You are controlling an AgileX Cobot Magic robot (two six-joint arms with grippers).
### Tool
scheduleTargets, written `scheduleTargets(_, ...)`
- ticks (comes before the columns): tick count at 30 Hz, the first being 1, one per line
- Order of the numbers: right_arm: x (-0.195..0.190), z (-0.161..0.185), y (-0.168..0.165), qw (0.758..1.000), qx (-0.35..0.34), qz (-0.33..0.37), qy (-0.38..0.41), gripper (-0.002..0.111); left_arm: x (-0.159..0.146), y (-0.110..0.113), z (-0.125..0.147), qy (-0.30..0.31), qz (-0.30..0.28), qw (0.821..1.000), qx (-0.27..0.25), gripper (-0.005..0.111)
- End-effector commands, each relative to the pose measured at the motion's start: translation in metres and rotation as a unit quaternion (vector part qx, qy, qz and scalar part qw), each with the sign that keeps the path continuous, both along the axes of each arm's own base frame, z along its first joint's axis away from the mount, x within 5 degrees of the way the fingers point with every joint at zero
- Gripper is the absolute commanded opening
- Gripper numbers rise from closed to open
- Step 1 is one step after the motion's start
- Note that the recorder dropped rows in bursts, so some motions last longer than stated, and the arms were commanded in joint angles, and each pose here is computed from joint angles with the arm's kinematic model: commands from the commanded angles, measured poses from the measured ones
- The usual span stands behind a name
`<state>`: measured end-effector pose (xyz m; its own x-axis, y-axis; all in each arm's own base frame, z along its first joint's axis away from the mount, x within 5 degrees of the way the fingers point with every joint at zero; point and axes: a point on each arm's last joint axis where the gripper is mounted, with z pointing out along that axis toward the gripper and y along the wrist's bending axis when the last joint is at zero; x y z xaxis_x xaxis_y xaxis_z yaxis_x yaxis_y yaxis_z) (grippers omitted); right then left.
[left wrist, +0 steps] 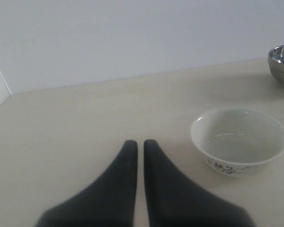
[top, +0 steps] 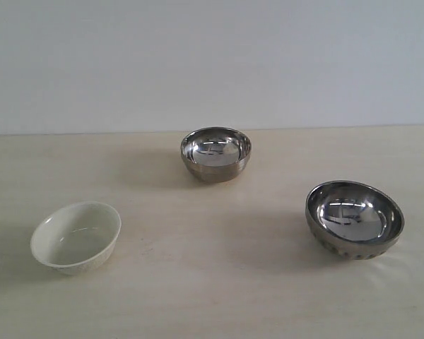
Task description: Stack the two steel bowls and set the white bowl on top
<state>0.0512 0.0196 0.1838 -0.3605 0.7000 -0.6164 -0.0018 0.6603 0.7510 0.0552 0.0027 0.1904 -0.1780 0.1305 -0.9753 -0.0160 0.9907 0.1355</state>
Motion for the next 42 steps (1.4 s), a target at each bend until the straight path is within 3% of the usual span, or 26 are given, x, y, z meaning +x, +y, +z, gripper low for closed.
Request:
scheduleTargets(1,0.001,0.004,-0.002,1.0,0.008,-0.011,-0.024,0.0,0.0,0.0,0.0,-0.003,0.002,1.0,-0.009,0.004)
scheduleTargets(8,0.002,0.01,-0.002,0.997,0.054,-0.024,-0.045,0.0,0.0,0.0,0.0,-0.005,0.002,1.0,-0.009,0.004)
scheduleTargets(13,0.001,0.024,-0.001,0.995,-0.034,-0.001,-0.097,0.0,0.0,0.0,0.0,-0.005,0.002,1.0,-0.009,0.004)
scheduleTargets(23,-0.006,0.082,-0.001,0.975,-0.115,0.009,-0.191,0.0,0.0,0.0,0.0,-0.005,0.002,1.0,-0.009,0.004)
scheduleTargets(28,0.03,0.114,0.006,0.972,-0.191,0.044,-0.128,0.001,0.0,0.0,0.0,-0.005,0.002,1.0,-0.009,0.004)
scheduleTargets(32,0.094,0.147,0.02,0.967,-0.232,0.096,-0.049,0.02,0.0,0.0,0.0,-0.005,0.002,1.0,-0.009,0.004)
scheduleTargets(35,0.131,0.16,0.031,0.965,-0.224,0.137,-0.002,0.032,0.0,0.0,0.0,-0.005,0.002,1.0,-0.009,0.004)
scheduleTargets(42,0.209,0.192,0.062,0.939,-0.236,0.247,0.033,0.034,0.0,0.0,0.0,-0.005,0.002,1.0,-0.009,0.004)
